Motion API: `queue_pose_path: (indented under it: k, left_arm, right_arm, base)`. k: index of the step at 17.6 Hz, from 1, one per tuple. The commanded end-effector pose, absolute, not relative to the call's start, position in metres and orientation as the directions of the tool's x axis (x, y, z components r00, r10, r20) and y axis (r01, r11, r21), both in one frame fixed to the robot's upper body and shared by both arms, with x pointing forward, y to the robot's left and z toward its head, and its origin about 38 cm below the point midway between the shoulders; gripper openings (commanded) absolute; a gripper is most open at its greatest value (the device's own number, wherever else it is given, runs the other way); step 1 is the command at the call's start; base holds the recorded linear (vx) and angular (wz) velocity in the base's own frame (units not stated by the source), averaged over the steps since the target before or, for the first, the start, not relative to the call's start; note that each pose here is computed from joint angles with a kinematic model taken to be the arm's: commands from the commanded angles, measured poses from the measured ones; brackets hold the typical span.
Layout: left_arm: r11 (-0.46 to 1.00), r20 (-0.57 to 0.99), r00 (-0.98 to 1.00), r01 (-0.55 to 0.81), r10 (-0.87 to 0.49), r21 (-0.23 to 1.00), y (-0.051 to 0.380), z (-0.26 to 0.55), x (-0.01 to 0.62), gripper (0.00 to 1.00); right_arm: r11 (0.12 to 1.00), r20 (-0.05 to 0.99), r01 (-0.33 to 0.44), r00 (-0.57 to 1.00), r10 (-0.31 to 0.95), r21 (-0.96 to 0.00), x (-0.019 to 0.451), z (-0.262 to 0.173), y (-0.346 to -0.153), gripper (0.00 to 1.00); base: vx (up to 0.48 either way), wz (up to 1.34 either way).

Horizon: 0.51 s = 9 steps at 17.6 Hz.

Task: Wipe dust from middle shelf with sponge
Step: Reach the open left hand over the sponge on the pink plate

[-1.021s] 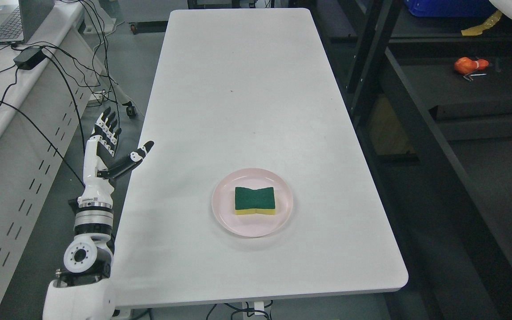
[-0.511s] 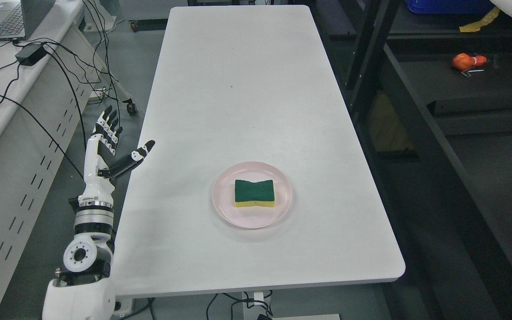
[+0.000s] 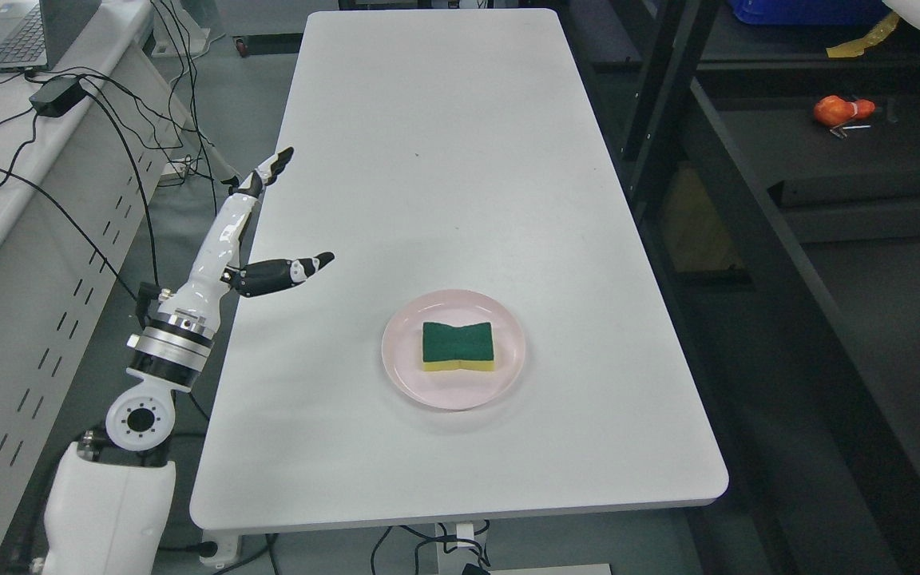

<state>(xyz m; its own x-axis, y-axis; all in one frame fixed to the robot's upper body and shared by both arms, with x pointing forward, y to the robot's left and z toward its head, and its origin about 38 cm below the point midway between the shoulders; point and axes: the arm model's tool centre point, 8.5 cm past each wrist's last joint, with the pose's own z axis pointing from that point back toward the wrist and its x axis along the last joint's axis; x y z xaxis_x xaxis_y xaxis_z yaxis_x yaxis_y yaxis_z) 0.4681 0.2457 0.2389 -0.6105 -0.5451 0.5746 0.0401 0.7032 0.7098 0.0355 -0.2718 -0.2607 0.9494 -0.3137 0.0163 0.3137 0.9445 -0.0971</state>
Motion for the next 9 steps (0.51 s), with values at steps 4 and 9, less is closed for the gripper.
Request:
queue_pose_path:
  k: [4, 9]
  left_arm:
    - [-0.371, -0.349, -0.828, -0.187, -0.438, 0.91, 0.16, 0.25, 0.472, 0.9]
    - [-0.591, -0.406, -0.879, -0.194, -0.248, 0.783, 0.127, 0.224, 0.459, 0.89]
  right_arm:
    - [0.943, 0.039, 0.314, 0.949, -0.312, -0.112, 0.041, -0.26, -0.284, 1.0]
    - [0.943, 0.039, 0.314, 0.949, -0.312, -0.112, 0.041, -0.26, -0.284, 1.0]
  base:
    - [0.0, 0.0]
    - [0.0, 0.0]
